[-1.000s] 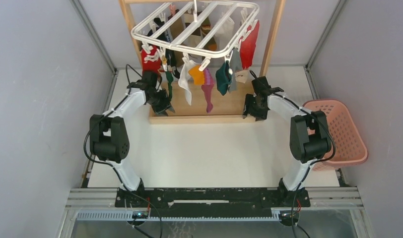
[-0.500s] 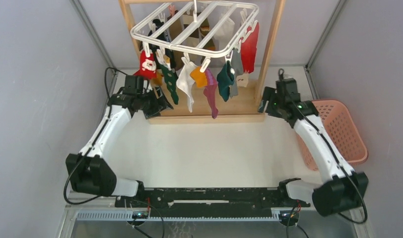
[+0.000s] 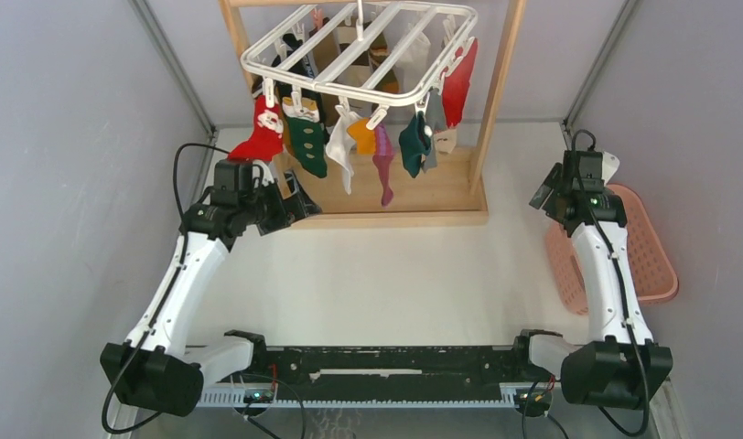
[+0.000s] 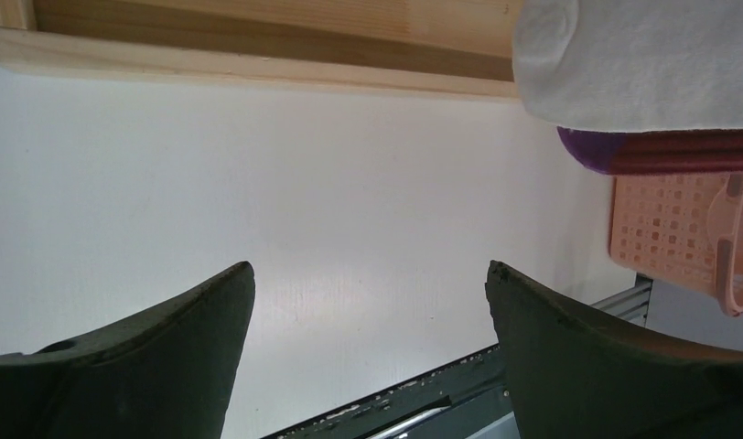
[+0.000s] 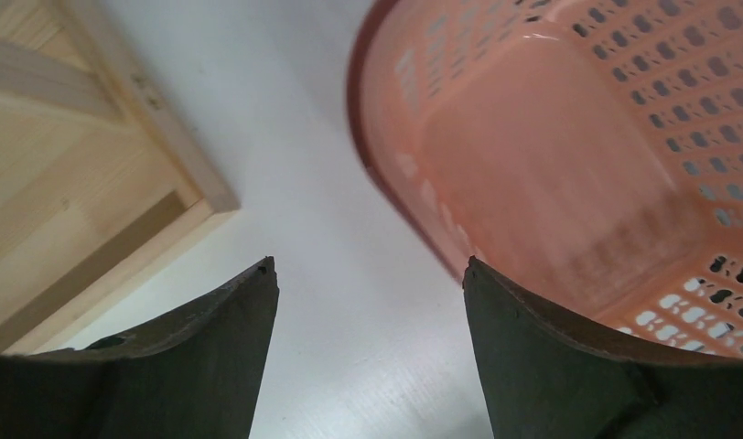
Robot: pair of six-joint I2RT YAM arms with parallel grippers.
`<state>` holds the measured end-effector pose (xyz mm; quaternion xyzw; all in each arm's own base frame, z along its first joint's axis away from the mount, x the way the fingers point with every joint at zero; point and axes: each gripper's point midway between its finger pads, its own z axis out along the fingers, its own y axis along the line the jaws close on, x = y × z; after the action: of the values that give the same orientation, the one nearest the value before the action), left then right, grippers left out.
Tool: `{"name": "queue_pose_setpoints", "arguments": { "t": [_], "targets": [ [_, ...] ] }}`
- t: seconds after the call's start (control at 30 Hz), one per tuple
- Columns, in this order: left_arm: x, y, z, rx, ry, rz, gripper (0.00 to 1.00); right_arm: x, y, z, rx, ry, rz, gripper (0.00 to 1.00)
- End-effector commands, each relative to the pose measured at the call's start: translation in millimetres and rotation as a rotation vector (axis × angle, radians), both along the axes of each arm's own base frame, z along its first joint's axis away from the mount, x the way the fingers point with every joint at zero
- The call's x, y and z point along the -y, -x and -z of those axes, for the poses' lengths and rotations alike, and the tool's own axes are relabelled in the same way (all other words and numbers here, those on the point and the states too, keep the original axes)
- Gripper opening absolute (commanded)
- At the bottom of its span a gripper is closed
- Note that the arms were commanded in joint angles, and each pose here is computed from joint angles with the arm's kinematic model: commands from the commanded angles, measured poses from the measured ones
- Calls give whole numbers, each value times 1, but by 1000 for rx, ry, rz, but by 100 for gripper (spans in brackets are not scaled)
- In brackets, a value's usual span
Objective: Remove the socks clipped to the hanger
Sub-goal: Move the bin to the center of the board.
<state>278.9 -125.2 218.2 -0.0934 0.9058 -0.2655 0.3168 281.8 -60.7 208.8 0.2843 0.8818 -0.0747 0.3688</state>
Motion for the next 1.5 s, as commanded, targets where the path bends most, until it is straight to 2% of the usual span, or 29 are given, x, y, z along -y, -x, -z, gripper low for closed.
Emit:
{"name": "queue_pose_setpoints", "arguments": {
  "t": [0.0, 0.17, 0.37, 0.63, 0.7, 0.87, 0.97, 1.2, 1.4, 1.47],
  "targets": [
    [7, 8, -8, 61, 15, 65, 100, 21, 4, 5, -29, 47, 80, 81],
    [8, 13, -5, 64, 13, 90, 100, 33, 5, 13, -63, 57, 122, 81],
    [9, 16, -5, 75, 11, 108, 100, 29, -1, 47, -159, -16, 105, 81],
    [6, 20, -2, 88, 1, 105, 100, 15, 1, 68, -200, -65, 62, 71],
    [6, 20, -3, 94, 1, 102, 100, 11, 2, 70, -206, -67, 50, 62],
    [6, 22, -4, 106, 6, 98, 100, 3, 7, 72, -213, -65, 21, 19],
    [6, 23, -5, 110, 5, 97, 100, -9, 9, 65, -203, -42, -25, 0],
    [4, 24, -5, 118, -1, 88, 99, -60, 18, 24, -108, 19, -213, 0],
    [1, 24, -6, 118, -9, 69, 99, -141, 34, -18, -44, 8, -567, 0],
    [1, 23, -5, 116, -10, 64, 99, -173, 44, -26, -50, 63, -727, 0]
  ]
}}
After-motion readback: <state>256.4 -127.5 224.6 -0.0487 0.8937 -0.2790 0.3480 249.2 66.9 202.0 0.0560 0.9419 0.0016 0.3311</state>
